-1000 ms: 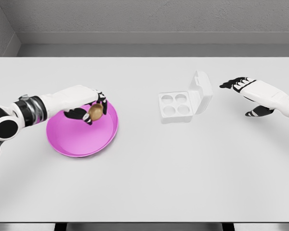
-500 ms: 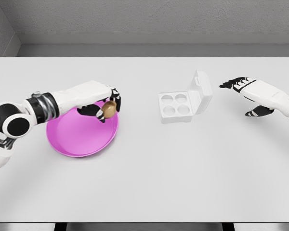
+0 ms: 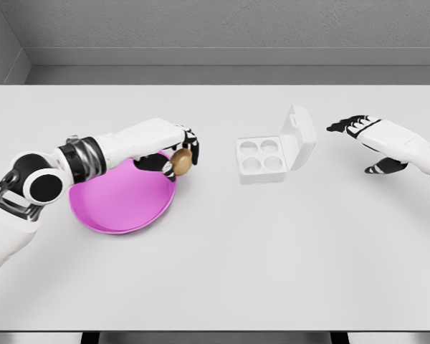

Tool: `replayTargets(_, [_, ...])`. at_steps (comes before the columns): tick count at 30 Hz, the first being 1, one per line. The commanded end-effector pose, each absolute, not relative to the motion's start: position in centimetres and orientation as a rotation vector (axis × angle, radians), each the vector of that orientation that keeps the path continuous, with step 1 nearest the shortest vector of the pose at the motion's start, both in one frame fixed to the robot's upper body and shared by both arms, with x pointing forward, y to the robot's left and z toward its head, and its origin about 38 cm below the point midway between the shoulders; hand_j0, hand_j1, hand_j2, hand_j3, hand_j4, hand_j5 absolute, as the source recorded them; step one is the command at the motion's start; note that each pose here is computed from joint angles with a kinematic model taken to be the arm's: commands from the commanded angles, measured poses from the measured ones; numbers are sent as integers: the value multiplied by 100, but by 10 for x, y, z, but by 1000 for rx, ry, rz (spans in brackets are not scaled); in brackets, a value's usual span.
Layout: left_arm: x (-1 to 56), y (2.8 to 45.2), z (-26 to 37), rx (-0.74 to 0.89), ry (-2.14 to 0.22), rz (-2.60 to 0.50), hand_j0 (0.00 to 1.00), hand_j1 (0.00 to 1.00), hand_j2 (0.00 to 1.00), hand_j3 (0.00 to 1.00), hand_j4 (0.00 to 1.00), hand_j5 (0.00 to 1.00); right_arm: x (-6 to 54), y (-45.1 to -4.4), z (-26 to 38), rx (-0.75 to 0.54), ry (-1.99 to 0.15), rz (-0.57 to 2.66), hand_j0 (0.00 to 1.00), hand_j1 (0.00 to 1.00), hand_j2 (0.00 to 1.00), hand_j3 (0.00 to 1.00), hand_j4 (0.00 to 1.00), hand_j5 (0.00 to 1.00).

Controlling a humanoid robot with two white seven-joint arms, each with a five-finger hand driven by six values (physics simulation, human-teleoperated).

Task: Pack egg into the box and close the box lid

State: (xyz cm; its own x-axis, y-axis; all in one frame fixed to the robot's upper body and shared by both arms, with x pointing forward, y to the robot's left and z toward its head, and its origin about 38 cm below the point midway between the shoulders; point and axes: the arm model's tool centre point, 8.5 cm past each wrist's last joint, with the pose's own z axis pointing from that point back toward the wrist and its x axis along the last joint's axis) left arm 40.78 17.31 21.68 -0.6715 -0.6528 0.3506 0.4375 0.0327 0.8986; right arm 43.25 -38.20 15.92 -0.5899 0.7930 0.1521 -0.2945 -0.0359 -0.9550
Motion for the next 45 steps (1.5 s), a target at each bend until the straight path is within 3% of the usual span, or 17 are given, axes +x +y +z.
replayTargets(1, [408,168,217,215,-1533,-1742,36,36,36,36,36,36,433,-383,160,-554,-1448,1731,100,100,100,100,100,100])
replayTargets(45, [438,79,215,121,-1629,-1664,36,36,36,36,36,36,432,-384,161,-556,-1445,1732,100,100,100,100,100,100])
